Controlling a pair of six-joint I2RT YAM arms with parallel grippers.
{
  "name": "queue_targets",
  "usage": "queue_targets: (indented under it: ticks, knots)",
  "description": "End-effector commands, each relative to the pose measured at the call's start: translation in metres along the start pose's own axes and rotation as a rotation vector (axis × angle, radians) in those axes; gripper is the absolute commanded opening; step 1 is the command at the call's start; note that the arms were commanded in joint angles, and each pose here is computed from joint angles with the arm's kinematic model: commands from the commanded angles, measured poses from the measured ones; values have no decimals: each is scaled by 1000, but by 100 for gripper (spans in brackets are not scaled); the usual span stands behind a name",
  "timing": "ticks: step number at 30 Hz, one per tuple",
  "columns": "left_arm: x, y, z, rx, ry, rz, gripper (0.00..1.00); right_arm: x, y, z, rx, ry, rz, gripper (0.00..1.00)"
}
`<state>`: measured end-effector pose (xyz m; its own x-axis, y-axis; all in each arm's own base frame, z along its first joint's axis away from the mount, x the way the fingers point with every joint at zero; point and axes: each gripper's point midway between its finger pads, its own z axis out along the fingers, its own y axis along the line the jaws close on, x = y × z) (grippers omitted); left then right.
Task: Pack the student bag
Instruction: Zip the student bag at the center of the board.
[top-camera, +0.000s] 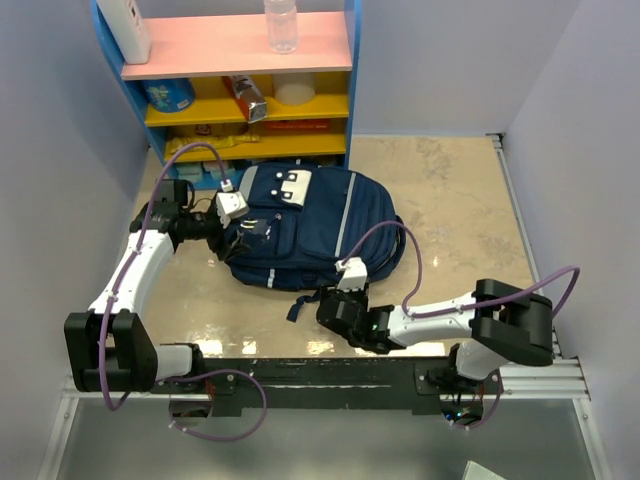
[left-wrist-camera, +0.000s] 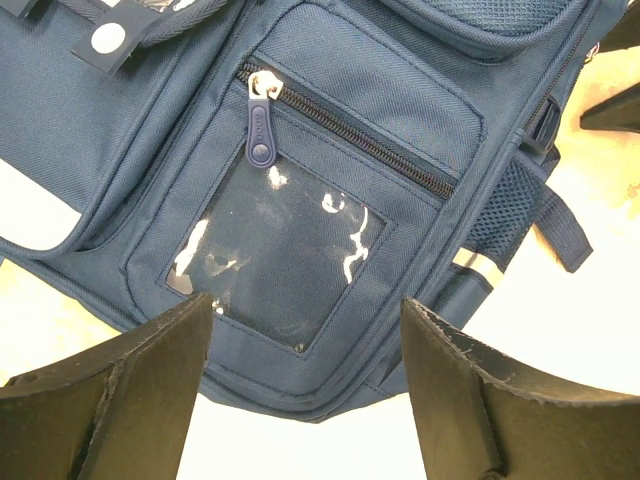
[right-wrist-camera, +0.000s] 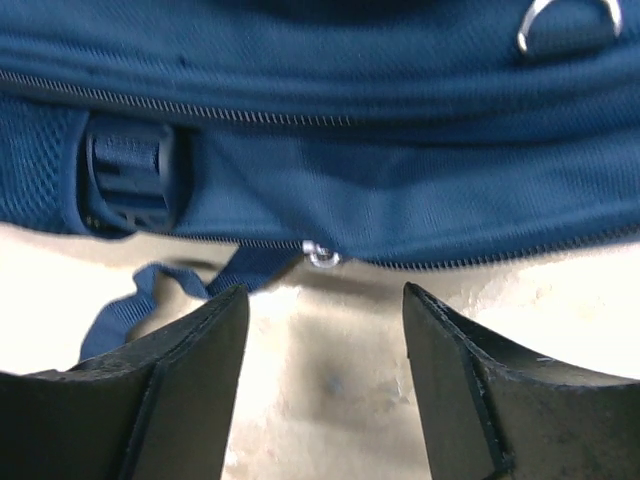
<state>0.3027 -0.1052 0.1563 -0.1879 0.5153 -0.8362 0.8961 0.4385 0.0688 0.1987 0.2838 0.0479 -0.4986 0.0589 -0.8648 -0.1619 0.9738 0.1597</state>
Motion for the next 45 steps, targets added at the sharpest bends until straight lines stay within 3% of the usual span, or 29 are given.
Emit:
queue_targets:
  ticks: [1, 17, 21, 23, 26, 35, 45]
  knots:
    - [-18, 5, -5, 5, -49, 58, 79, -31, 14, 8, 16, -109, 41, 64]
    - [-18, 3, -6, 16, -44, 60, 77, -31, 13, 24, 40, -129, 26, 37]
    - [-19, -3, -6, 38, -51, 45, 79, -33, 16, 23, 30, -127, 31, 21]
    - [-23, -9, -7, 56, -60, 29, 84, -34, 18, 23, 19, -125, 32, 16]
    - [-34, -22, -5, 85, -79, 32, 92, -37, 19, 19, 10, -122, 35, 0]
    - [-64, -88, 29, 195, -102, 116, 81, -40, 24, -7, -138, -58, 101, 0]
    - [-45, -139, 79, 269, -9, 220, 81, -36, 47, -41, -367, 47, 159, 0]
